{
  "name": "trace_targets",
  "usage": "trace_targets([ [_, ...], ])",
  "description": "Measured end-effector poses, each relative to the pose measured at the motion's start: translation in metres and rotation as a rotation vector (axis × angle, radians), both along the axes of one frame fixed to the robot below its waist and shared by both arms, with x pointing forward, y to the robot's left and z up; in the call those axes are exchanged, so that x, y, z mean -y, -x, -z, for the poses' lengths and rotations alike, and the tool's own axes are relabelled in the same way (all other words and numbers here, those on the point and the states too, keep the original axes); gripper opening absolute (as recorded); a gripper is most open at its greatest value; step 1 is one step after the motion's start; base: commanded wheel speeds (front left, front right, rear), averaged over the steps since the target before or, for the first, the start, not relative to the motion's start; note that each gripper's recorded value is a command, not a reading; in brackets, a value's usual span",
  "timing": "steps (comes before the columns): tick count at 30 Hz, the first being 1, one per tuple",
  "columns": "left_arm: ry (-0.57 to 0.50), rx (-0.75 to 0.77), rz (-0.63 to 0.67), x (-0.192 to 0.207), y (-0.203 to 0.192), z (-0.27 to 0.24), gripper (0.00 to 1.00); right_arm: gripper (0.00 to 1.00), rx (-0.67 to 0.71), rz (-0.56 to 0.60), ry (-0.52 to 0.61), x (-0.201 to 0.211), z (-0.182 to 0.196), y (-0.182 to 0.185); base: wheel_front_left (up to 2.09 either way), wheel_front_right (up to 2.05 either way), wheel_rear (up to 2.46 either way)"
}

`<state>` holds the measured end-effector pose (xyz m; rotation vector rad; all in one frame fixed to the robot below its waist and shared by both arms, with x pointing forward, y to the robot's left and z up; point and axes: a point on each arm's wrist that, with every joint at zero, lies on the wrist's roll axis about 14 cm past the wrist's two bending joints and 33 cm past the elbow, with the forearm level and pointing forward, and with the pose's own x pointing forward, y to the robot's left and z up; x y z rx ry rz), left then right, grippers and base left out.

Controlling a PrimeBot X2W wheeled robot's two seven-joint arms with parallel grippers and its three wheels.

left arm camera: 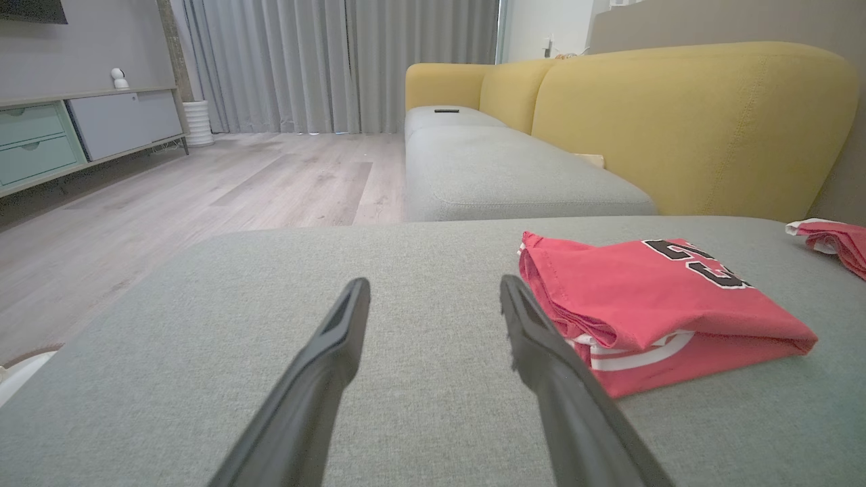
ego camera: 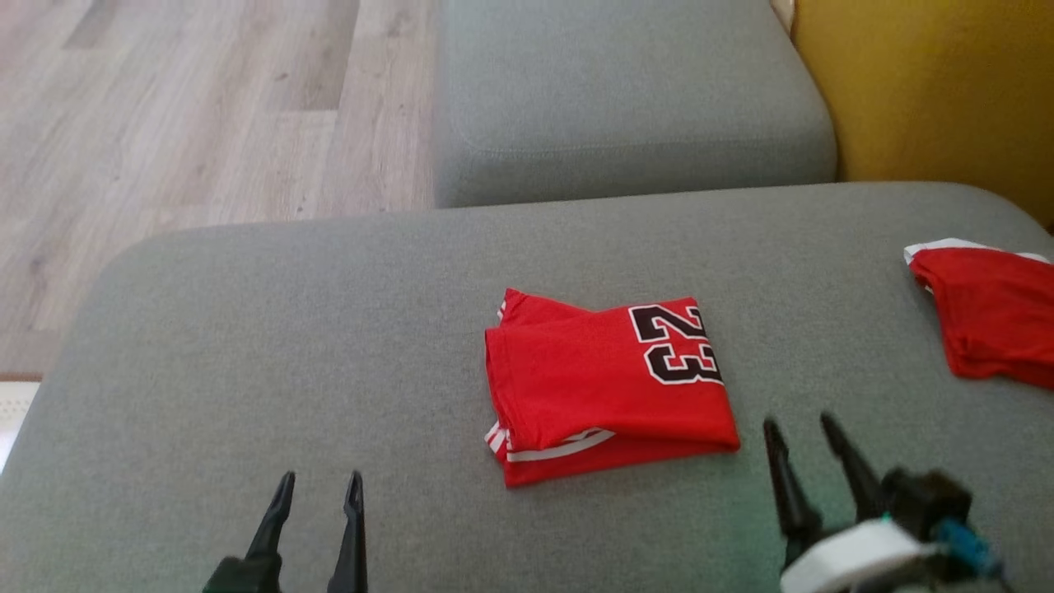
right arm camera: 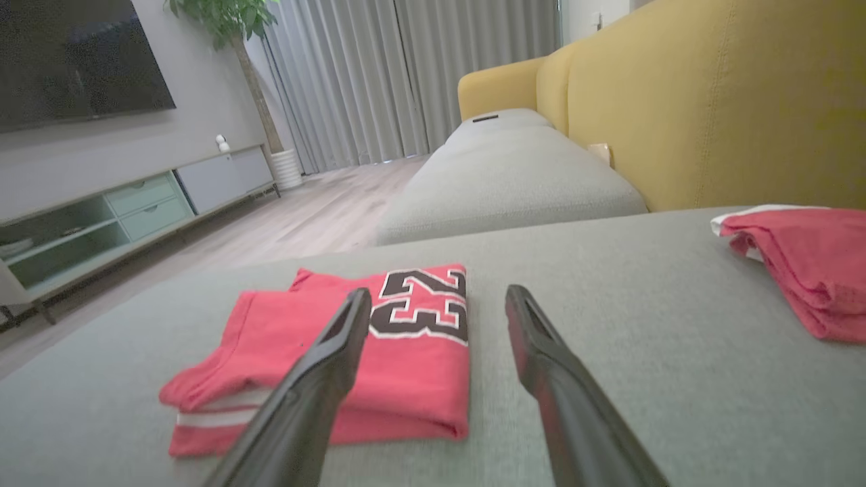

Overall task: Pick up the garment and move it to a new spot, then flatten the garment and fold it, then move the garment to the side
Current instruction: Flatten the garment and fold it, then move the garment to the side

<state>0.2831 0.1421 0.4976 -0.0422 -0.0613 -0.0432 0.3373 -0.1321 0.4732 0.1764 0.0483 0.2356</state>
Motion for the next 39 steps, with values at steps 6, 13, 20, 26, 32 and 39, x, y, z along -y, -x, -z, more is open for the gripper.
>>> trace_targets([
  [6, 0.0, -0.003, -0.027, -0.008, 0.012, 0.003, 1.0, 1.0, -0.029, 0.005, 0.015, -0.004, 0.014, 0.022, 0.0, 0.0, 0.0],
  [13, 0.001, 0.01, -0.031, -0.01, 0.015, 0.0, 1.0, 1.0, -0.008, -0.005, 0.047, -0.006, 0.01, 0.023, 0.0, 0.0, 0.0],
  [20, 0.002, 0.016, -0.027, -0.01, 0.016, -0.002, 1.0, 1.0, -0.003, -0.002, 0.039, -0.007, 0.008, 0.022, 0.0, 0.0, 0.0],
  [26, -0.007, 0.022, -0.024, -0.009, 0.017, -0.003, 1.0, 1.0, 0.001, -0.001, 0.035, -0.008, 0.007, 0.023, 0.0, 0.0, 0.0],
  [32, -0.008, 0.02, -0.023, -0.009, 0.016, -0.002, 1.0, 1.0, -0.001, 0.002, 0.034, -0.008, 0.007, 0.023, 0.0, 0.0, 0.0],
  [39, -0.007, 0.009, -0.029, -0.011, 0.017, 0.001, 1.0, 1.0, -0.006, -0.003, 0.032, -0.01, 0.008, 0.022, 0.0, 0.0, 0.0],
])
